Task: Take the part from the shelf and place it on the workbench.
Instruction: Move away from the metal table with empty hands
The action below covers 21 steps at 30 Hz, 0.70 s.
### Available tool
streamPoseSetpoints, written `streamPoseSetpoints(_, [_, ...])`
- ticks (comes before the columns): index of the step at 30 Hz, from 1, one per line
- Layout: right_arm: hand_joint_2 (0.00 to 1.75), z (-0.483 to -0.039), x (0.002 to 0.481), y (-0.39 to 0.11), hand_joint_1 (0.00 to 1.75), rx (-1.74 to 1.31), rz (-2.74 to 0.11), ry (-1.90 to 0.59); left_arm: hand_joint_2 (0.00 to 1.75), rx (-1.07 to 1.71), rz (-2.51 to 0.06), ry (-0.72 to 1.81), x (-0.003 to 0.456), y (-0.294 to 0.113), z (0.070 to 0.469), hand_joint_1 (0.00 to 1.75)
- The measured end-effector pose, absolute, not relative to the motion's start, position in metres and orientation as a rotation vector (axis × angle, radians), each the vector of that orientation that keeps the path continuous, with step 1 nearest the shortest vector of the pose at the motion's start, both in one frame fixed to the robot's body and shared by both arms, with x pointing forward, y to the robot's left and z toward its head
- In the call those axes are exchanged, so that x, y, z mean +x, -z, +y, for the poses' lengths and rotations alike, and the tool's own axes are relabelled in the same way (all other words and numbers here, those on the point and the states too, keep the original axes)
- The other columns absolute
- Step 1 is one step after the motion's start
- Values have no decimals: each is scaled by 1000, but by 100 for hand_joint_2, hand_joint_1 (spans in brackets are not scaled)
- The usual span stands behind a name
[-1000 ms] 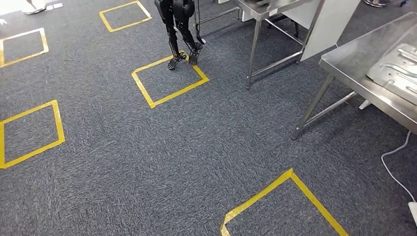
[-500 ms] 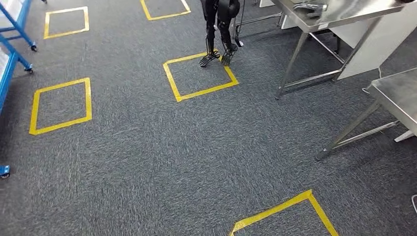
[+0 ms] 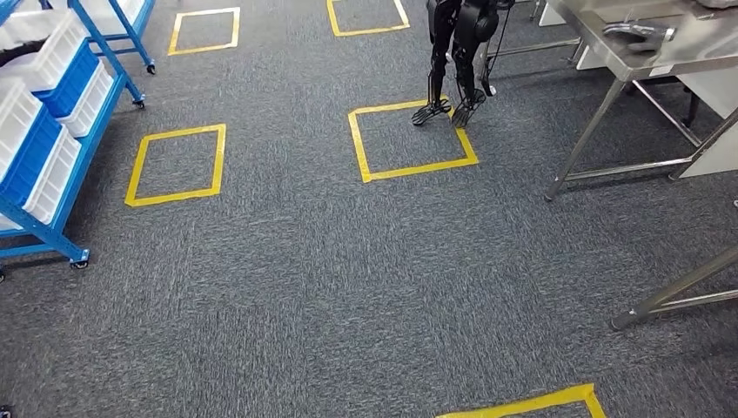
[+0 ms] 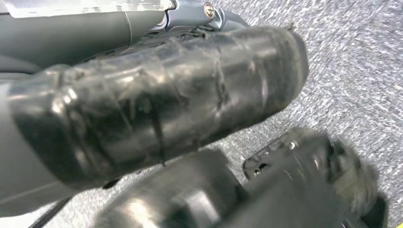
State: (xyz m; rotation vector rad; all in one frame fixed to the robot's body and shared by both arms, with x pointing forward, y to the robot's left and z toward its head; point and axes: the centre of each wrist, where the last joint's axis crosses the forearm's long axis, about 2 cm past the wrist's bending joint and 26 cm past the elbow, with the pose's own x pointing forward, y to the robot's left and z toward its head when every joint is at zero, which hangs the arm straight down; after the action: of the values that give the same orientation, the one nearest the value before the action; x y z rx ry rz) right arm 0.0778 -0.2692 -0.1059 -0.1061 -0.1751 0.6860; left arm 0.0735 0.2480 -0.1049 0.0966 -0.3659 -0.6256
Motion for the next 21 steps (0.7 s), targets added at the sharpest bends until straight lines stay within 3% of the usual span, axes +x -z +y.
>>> streamPoseSetpoints(21, [0, -265, 76, 106, 0, -70, -188, -718, 0, 92, -378, 722, 79, 103, 237, 0])
